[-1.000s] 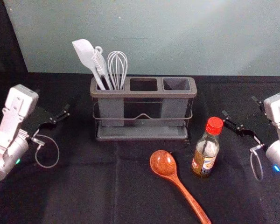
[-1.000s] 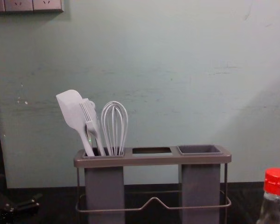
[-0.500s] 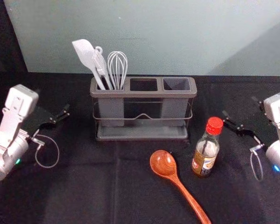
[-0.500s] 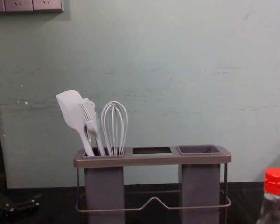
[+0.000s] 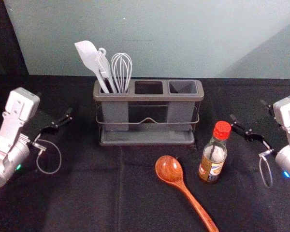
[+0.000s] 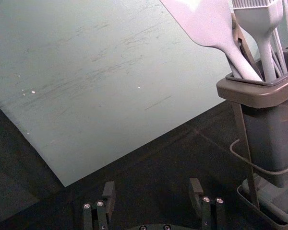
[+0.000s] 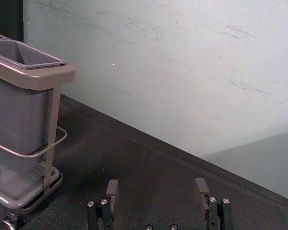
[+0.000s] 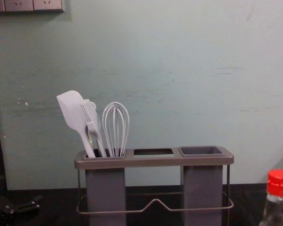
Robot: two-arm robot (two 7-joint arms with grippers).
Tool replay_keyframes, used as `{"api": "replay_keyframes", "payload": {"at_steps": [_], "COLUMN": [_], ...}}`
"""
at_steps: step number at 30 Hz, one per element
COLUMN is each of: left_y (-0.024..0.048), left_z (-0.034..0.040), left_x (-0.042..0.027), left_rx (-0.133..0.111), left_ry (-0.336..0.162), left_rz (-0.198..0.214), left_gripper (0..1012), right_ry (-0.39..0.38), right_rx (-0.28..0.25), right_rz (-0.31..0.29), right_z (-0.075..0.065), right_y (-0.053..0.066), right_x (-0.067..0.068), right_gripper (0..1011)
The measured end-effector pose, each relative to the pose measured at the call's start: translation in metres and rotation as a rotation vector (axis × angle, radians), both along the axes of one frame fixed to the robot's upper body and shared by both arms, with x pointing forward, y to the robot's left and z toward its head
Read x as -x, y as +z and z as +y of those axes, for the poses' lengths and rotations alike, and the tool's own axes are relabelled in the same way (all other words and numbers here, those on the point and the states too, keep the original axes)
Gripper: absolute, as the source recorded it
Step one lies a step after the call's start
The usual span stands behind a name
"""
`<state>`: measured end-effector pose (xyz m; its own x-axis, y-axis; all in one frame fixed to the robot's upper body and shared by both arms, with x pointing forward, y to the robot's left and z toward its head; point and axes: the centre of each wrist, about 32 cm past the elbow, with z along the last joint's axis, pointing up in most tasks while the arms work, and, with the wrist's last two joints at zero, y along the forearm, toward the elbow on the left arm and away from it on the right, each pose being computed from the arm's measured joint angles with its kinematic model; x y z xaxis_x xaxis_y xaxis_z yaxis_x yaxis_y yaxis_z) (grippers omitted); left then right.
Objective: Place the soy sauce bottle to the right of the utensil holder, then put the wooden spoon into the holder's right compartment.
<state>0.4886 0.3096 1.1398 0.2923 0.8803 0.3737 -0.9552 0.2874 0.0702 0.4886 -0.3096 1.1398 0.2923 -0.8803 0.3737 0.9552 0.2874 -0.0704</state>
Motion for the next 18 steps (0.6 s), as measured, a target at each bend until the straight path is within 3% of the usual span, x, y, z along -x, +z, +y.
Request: {"api": "replay_keyframes", "payload": {"at_steps": [11,18], "left_y": [0.0,0.0], "left_z": [0.0,0.0], "left_x": [0.0,0.0], "left_rx": [0.0,0.0], "left_ry": [0.0,0.0], "left_rz": [0.0,0.0], "left_gripper": [1005,1005], "right_ry": [-0.001,0.007], "right_rx": [-0.001,-0.013], "right_rz": [-0.001,-0.022], "right_z": [-0.001,-0.011], "right_y": [0.0,0.005], "right_x": [0.001,0.017], "right_gripper": [1003,1003]}}
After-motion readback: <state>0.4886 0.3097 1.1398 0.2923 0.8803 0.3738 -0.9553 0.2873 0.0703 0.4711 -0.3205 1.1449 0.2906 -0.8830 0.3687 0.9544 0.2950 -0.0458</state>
